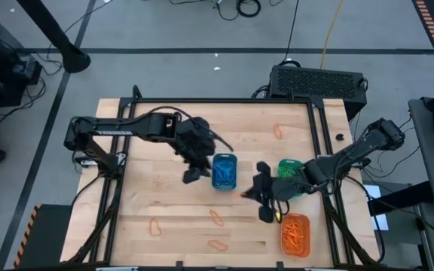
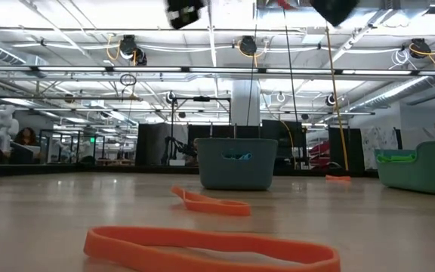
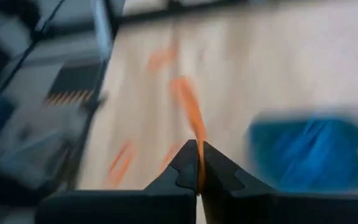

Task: Sort rubber bands into baskets
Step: Put the orange rubberband into the orange bin

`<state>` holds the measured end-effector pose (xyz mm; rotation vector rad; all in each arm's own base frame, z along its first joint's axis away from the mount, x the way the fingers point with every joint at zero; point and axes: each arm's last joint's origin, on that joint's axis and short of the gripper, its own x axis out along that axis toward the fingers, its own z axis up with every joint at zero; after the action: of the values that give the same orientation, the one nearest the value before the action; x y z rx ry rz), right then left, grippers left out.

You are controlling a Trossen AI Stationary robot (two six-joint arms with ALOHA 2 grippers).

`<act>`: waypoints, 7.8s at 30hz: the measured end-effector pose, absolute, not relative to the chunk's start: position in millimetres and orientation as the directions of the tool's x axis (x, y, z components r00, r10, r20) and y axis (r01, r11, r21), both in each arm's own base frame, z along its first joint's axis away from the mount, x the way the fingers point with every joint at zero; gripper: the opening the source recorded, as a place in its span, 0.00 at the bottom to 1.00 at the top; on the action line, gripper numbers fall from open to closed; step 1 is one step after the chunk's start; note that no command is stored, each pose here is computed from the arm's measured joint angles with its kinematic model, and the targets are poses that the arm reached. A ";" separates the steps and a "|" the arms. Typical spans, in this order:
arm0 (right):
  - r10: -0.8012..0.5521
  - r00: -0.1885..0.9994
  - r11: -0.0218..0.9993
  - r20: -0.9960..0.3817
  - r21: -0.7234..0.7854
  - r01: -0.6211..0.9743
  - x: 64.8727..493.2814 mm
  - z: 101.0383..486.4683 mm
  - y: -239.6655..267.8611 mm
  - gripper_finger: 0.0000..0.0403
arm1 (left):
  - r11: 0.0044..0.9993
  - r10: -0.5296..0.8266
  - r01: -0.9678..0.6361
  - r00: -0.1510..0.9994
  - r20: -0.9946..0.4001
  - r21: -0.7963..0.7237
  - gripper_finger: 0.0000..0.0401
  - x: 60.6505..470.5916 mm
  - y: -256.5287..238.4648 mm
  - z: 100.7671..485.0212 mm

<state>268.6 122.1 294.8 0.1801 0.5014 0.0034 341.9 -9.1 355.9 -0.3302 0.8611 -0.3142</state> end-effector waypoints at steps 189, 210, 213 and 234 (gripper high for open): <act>0.192 0.142 0.915 -0.971 0.229 0.333 153.8 216.1 223.4 0.03 | 0.919 -0.394 0.275 0.661 -0.639 -0.282 0.44 374.6 -153.1 202.8; 0.252 0.046 0.913 -0.967 0.253 0.319 156.5 222.2 213.5 0.38 | 0.895 -0.440 0.317 0.501 -0.745 -0.315 0.44 356.9 -187.3 172.7; 0.291 0.053 0.907 -0.955 0.293 0.304 157.3 228.3 210.7 0.37 | 0.884 -0.460 0.341 0.506 -0.730 -0.320 0.44 357.0 -197.8 167.1; 0.332 0.181 0.899 -0.926 0.369 0.237 167.9 246.8 194.3 0.36 | 0.916 -0.388 0.304 0.509 -0.769 -0.262 0.37 356.0 -231.0 107.8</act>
<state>167.9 194.3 246.8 0.4893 1.4043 0.0711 356.0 -231.0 107.8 -0.0975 0.9501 -0.4173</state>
